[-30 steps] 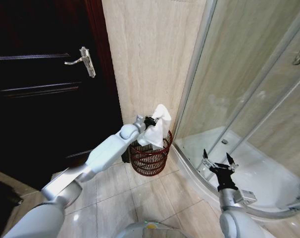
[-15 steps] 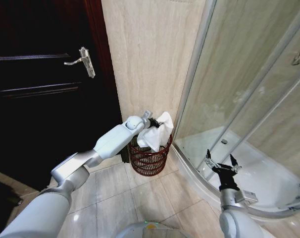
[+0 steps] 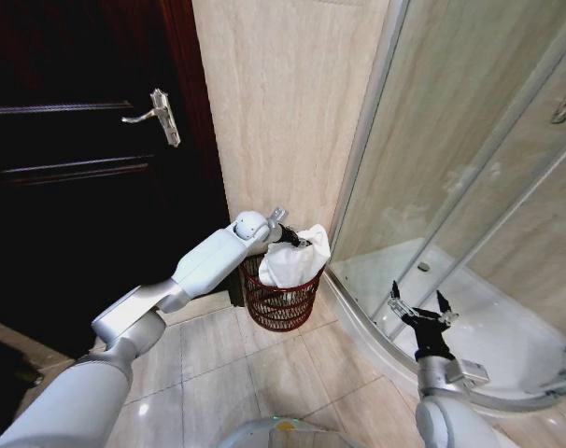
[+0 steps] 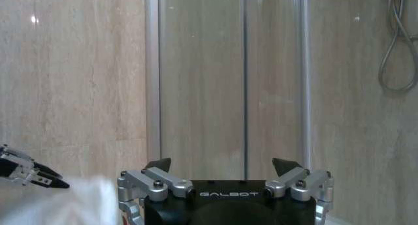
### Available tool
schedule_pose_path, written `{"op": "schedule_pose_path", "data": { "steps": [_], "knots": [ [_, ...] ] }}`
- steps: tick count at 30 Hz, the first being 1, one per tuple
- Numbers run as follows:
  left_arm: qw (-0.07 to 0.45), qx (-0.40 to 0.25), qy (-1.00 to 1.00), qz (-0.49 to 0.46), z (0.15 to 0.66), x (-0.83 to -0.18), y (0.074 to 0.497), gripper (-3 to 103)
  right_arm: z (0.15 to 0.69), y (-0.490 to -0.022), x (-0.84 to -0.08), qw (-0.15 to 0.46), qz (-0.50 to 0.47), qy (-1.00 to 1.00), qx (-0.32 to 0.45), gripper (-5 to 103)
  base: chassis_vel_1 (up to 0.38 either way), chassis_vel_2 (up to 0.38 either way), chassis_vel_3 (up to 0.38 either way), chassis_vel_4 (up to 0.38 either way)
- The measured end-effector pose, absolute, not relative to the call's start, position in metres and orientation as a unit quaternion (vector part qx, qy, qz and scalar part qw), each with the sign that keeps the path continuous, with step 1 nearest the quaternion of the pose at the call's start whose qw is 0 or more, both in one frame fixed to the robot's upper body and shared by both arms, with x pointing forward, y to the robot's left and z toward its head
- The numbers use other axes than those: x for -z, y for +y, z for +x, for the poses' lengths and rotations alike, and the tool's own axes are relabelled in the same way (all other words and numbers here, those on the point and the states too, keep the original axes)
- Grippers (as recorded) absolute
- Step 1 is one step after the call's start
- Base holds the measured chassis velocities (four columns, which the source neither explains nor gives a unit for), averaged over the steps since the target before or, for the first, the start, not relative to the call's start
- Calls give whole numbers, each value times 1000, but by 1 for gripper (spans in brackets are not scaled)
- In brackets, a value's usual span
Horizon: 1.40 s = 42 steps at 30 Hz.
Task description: Discard the used towel into the hamper.
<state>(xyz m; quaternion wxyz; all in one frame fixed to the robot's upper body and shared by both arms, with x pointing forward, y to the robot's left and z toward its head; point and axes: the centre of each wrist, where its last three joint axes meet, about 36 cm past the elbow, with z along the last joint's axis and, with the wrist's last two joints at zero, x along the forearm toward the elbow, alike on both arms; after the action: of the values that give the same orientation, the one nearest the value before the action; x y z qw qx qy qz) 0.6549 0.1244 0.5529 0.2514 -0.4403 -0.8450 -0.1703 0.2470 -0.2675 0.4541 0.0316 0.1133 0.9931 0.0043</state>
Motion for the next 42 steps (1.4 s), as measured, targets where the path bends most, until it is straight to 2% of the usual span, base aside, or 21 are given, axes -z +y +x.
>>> {"op": "schedule_pose_path", "data": {
  "steps": [4, 5, 7, 8, 11, 18, 22, 25, 28, 30, 32, 35, 42],
  "knots": [
    [251, 164, -850, -433, 642, -551, 121, 74, 247, -265, -456, 33, 108, 994, -1, 100, 0, 0, 0, 0],
    [251, 164, -850, -433, 642, -551, 121, 74, 247, -265, -456, 33, 108, 994, -1, 100, 0, 0, 0, 0],
    [250, 162, -851, -431, 639, -549, 122, 85, 246, -264, -456, 33, 105, 994, 0, 100, 0, 0, 0, 0],
    [250, 162, -851, -431, 639, -549, 122, 85, 246, -264, -456, 33, 105, 994, 0, 100, 0, 0, 0, 0],
    [252, 161, -850, -434, 636, -550, 122, 98, 246, -264, -456, 33, 105, 994, 1, 100, 0, 0, 0, 0],
    [250, 161, -853, -430, 635, -550, 122, 100, 245, -264, -457, 33, 103, 994, 1, 100, 0, 0, 0, 0],
    [224, 149, -872, -409, 632, -553, 124, 100, 245, -264, -458, 35, 102, 994, 1, 100, 0, 0, 0, 0],
    [162, 115, -909, -366, 602, -558, 133, 100, 246, -264, -459, 37, 101, 994, 1, 100, 0, 0, 0, 0],
    [132, 94, -926, -342, 582, -548, 139, 100, 246, -264, -460, 37, 100, 994, 1, 100, 0, 0, 0, 0],
    [81, 45, -948, -306, 546, -526, 152, 100, 246, -263, -463, 38, 95, 995, -1, 100, 0, 0, 0, 0],
    [70, 32, -953, -293, 535, -522, 156, 100, 246, -263, -464, 37, 94, 995, -2, 100, 0, 0, 0, 0],
    [30, 1, -969, -246, 488, -505, 174, 100, 248, -262, -467, 37, 87, 995, -8, 100, 0, 0, 0, 0],
    [-14, -8, -989, -147, 423, -481, 210, 100, 251, -259, -472, 33, 68, 997, -14, 100, 0, 0, 0, 0]
  ]
}}
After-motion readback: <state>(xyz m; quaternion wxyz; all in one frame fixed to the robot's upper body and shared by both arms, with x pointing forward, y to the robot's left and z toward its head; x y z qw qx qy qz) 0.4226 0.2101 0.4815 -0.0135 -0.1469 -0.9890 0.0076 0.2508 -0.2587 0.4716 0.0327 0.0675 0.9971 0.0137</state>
